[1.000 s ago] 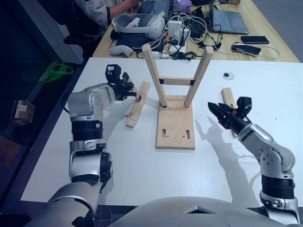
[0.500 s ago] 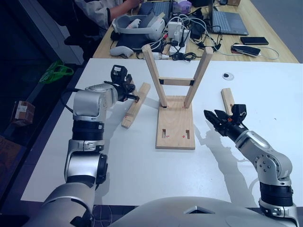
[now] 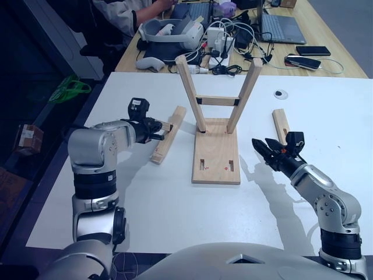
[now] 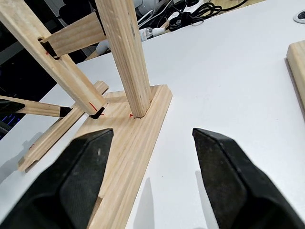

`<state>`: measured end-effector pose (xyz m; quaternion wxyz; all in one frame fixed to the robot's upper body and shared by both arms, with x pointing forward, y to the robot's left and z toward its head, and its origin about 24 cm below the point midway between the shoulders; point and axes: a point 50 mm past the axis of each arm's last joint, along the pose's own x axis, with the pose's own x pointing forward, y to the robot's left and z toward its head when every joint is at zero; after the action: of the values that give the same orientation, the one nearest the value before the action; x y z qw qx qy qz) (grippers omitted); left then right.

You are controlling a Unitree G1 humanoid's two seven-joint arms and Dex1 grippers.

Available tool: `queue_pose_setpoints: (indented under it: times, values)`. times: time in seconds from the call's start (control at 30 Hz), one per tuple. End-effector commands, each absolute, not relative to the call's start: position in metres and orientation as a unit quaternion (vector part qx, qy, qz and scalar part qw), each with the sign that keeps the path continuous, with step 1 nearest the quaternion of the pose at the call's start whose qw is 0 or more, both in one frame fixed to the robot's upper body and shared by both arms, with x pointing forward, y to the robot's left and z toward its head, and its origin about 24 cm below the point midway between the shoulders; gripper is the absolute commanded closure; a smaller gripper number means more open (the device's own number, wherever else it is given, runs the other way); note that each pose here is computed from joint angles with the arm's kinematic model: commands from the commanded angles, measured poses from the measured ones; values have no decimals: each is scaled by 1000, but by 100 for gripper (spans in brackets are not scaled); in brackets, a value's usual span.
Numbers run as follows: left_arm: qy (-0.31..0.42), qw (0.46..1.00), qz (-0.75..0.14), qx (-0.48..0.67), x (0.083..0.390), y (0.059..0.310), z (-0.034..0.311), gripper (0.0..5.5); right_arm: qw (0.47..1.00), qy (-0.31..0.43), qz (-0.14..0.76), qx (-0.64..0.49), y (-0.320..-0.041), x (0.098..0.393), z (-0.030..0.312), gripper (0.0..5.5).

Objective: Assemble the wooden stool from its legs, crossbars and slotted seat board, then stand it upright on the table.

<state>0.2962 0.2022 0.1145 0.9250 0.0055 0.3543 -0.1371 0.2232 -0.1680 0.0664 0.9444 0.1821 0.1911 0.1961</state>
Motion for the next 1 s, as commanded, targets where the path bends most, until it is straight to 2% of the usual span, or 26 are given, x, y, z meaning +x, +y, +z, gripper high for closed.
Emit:
queue_pose_setpoints:
  times: [0.03,0.2,0.33,0.47,0.73,0.83,1.0]
  values:
    - [364,918,-150,47,310,209,121,510,945,188,203,174,-164,227,69,237]
    - [360,911,-174,101,327,221,135,510,943,187,210,176,-161,229,68,237]
    - [355,906,-201,118,336,222,144,510,941,187,220,177,-158,229,67,237]
    - [380,883,-245,124,325,223,145,510,932,189,253,176,-156,227,71,237]
    - [458,798,-346,183,277,229,145,510,909,190,325,177,-149,222,80,237]
    - [457,784,-367,203,277,227,146,510,904,190,339,176,-148,222,82,237]
    - [430,785,-388,221,294,209,146,510,901,190,348,175,-145,224,84,237]
